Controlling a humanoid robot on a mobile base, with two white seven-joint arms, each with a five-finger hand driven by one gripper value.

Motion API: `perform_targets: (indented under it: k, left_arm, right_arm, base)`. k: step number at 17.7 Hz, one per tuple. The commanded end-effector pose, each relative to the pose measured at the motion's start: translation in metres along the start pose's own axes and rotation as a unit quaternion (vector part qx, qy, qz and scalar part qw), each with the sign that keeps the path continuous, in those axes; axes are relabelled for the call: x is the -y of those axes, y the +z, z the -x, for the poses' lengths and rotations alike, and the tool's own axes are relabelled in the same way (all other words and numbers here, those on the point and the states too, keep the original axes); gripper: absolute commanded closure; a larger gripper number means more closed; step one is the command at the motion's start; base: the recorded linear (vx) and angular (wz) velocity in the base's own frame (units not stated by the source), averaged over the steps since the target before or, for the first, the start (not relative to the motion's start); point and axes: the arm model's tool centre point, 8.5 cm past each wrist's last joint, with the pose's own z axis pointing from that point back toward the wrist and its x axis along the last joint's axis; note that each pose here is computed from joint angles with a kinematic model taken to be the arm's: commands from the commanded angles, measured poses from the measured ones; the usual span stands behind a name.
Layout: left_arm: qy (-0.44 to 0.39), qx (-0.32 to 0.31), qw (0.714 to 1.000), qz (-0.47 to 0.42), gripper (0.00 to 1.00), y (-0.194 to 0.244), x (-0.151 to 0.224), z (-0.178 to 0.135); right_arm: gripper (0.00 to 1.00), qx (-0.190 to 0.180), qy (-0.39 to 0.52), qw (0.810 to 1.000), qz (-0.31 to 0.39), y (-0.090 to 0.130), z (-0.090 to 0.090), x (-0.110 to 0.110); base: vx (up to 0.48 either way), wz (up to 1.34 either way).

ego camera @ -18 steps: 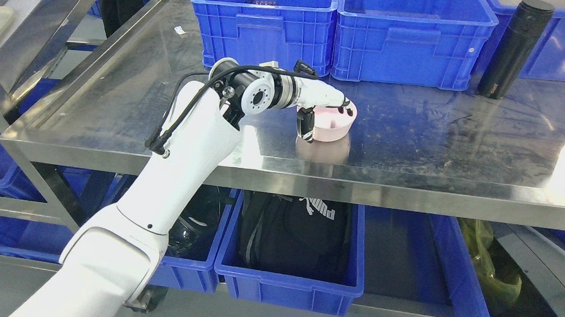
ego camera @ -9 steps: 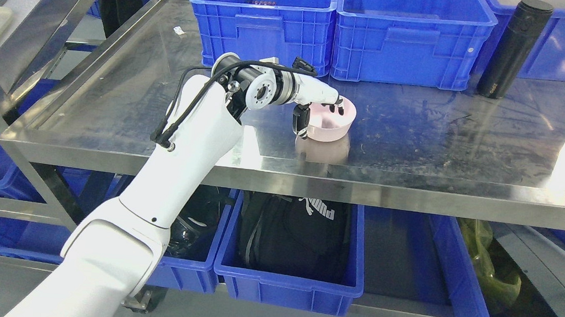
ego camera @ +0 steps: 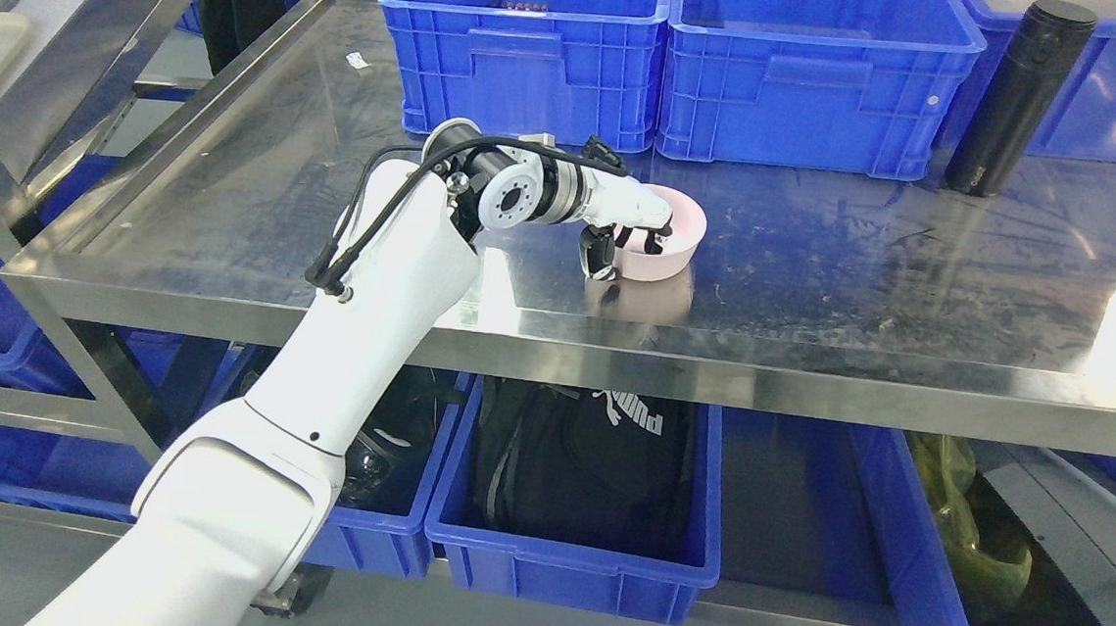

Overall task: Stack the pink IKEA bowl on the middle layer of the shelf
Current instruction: 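Lift the pink bowl off the shelf with the left hand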

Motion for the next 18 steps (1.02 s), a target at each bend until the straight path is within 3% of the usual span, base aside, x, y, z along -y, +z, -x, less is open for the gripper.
perform_targets:
  k: [1,5,12,15,18]
  left_arm:
    - [0.012,0.014,0.999,-0.027,1.00,0.013,-0.003,0.024]
    - [0.008,0.019,0.993,-0.115,1.00,0.048,-0.025,0.039]
    - [-0.026,0.025,0.974,-0.225,0.99,0.085,-0.053,0.034]
    - [-0.060,0.101,0.957,-0.264,1.00,0.097,-0.055,0.024]
    - [-0.060,0.100,0.953,-0.279,1.00,0.103,-0.052,0.023]
  right_arm:
    - [0.00,0.009,0.001,1.000,0.008,-0.003,-0.006,0.011]
    - [0.00,0.009,0.001,1.000,0.008,-0.003,-0.006,0.011]
    - [0.00,0.009,0.001,1.000,0.008,-0.003,-0.006,0.011]
    - [0.00,0.009,0.001,1.000,0.008,-0.003,-0.006,0.011]
    - [0.00,0.009,0.001,1.000,0.008,-0.003,-0.006,0.011]
  base:
    - [-0.003,0.01]
    - [0.000,0.00]
    - [-0.005,0.02]
    - [-0.022,0.14]
    - [-0.045,0.37]
